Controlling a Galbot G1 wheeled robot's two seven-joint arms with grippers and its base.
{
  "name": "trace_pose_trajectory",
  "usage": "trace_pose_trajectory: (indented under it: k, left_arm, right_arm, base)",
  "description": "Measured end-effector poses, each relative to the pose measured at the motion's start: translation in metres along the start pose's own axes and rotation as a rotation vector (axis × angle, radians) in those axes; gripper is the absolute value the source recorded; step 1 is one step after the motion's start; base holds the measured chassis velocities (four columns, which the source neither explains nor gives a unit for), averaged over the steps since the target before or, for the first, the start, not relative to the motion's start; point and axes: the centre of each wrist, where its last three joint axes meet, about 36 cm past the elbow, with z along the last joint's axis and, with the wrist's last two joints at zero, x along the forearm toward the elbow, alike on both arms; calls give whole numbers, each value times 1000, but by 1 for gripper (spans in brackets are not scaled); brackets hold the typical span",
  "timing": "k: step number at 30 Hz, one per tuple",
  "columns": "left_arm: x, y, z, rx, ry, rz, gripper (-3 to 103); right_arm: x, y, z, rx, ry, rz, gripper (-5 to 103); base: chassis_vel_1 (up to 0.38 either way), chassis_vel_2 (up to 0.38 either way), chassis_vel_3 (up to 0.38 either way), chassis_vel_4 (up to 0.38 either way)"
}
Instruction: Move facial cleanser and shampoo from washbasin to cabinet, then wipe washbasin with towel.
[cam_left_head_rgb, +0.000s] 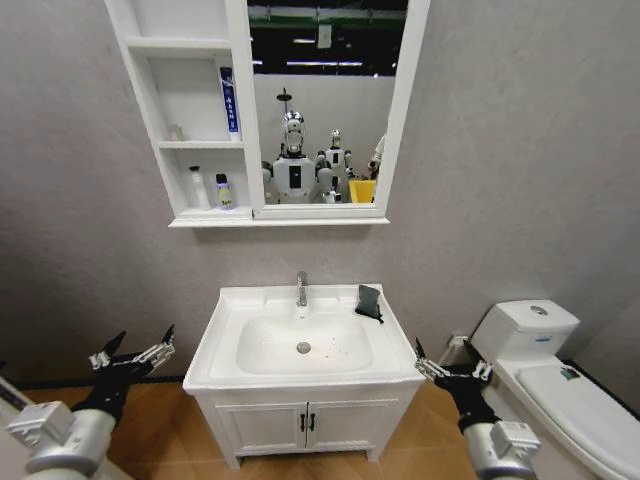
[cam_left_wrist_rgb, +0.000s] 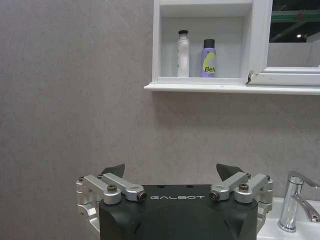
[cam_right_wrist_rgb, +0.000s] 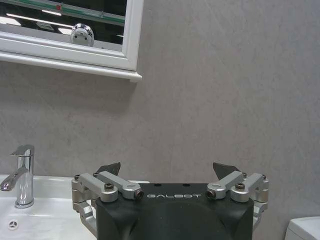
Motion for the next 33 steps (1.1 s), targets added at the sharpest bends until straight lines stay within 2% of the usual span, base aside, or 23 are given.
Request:
trace_pose_trajectory:
  k: [7, 15, 25, 30, 33]
  left_arm:
    - [-1, 0, 1, 2, 4, 1, 100]
    - [-1, 0, 1, 3, 6, 1, 100]
    - [-1, 0, 1, 4, 8, 1, 100]
    - [-1, 0, 1, 4, 8, 1, 100]
    - [-1, 0, 1, 4, 9, 1, 100]
  right_arm:
    - [-1, -1, -5, -25, 20, -14, 100]
    - [-5, -1, 6, -19, 45, -20, 100]
    - [-14, -2, 15, -15, 66, -29, 100]
    - [-33, -10, 23, -29, 117, -50, 100]
    - [-88, -31, 23, -29, 162, -67, 100]
  base:
    - [0, 0, 0, 0]
    - [-24, 14, 17, -20]
    - [-136, 142, 162, -149]
    - [-169, 119, 143, -136]
    - [-24, 34, 5, -1]
